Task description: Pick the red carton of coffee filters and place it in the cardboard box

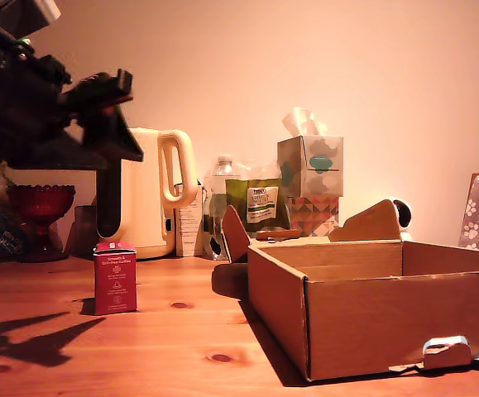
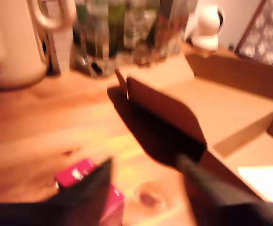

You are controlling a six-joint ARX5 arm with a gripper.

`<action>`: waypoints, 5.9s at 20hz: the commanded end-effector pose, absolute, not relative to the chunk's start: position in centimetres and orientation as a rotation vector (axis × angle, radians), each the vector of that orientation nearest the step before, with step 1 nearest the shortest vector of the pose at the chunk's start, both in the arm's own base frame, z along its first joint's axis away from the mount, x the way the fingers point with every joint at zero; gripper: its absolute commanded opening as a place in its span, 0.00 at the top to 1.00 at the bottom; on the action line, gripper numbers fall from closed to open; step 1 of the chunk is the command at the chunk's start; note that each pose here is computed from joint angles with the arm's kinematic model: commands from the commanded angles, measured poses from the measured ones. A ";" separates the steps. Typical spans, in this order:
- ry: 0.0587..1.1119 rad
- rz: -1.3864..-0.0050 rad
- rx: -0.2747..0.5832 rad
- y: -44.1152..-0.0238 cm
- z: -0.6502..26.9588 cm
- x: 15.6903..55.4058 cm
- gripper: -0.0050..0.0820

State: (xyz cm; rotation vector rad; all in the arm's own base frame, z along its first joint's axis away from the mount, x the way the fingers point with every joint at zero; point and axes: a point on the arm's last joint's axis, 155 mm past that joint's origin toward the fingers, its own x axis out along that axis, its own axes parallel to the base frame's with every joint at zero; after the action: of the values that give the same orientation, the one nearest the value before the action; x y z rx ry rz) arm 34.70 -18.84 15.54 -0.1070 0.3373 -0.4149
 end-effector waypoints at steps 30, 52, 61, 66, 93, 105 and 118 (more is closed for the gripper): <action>0.634 -0.129 0.042 -16.1 5.6 39.3 0.30; 0.688 -0.277 0.033 -16.6 8.7 36.4 0.70; 0.504 -0.406 -0.034 -17.5 18.2 33.2 0.70; 0.415 -0.658 -0.067 -24.5 19.8 31.8 0.70; 0.676 -1.032 0.230 -42.6 11.3 31.3 0.69; 0.836 -1.018 0.313 -42.2 8.9 30.4 0.11; 0.744 -0.826 0.317 -34.9 16.6 32.2 0.97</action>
State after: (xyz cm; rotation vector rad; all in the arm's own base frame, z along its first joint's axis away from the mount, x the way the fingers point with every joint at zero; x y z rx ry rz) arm 32.48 -35.86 16.83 0.3171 0.7425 -0.8389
